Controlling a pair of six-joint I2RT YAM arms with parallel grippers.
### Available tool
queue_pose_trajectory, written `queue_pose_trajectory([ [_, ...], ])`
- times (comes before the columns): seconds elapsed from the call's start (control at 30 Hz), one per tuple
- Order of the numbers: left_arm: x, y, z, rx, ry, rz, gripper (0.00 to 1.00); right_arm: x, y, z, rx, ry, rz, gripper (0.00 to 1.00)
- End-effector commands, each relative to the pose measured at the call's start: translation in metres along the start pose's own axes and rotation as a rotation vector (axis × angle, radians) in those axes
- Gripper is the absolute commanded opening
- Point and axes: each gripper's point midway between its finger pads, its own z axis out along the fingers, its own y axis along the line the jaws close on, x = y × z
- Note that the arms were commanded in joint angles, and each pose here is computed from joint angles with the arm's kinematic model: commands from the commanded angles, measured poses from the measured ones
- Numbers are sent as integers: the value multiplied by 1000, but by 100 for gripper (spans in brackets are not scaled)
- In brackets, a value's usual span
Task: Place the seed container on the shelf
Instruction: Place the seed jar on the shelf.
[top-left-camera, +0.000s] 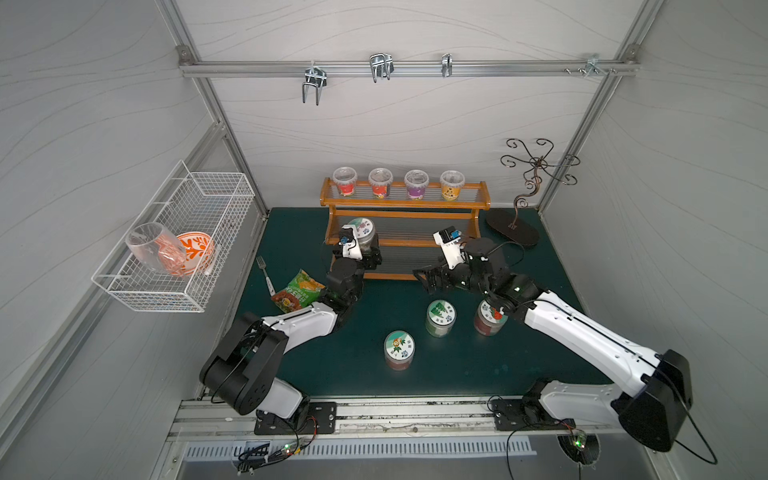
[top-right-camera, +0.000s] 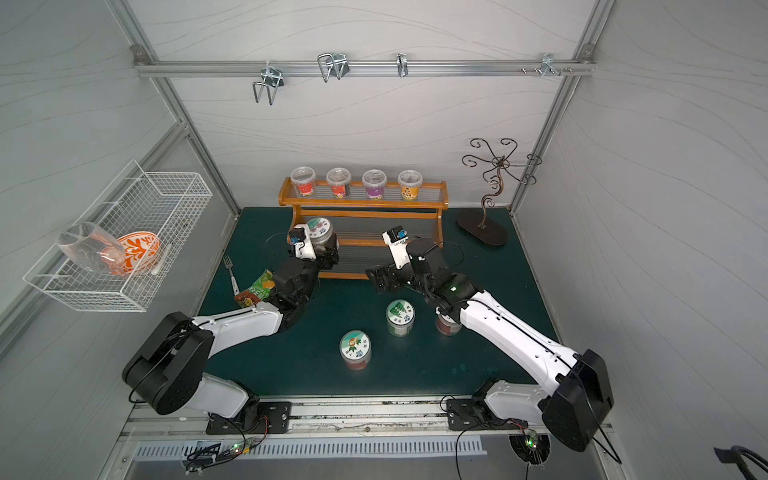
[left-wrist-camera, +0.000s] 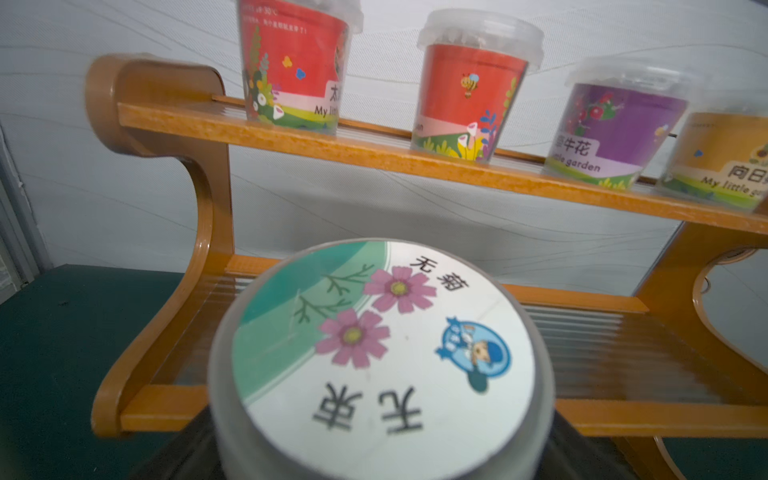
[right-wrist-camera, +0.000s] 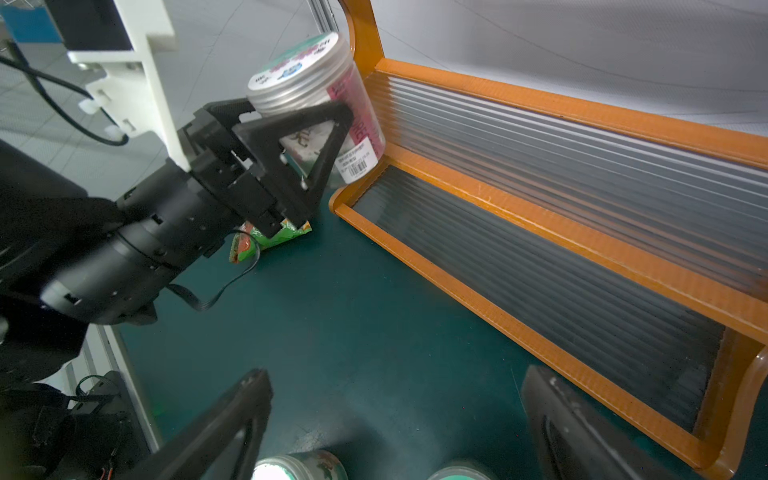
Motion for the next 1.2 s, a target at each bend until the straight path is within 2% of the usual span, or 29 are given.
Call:
queue_pose_trajectory([
  [0.0,-38,-2,17,10,-123,-31,53,-6,0,5,-11,-34,-16,99],
  [0.37,-25,20,55,-49,-91,2,53,-1,-3,12,-3,-30,-30,99],
  [0.93,-9,44,87,-88,-40,38,55,4,-7,18,10,-13,-40,99],
  [1.1,-8,43,91,-78,-32,47,57,4,-7,18,13,-11,-45,99],
  [1.17,-10,41,91,-65,-32,46,61,3,-8,18,14,-11,-45,99],
])
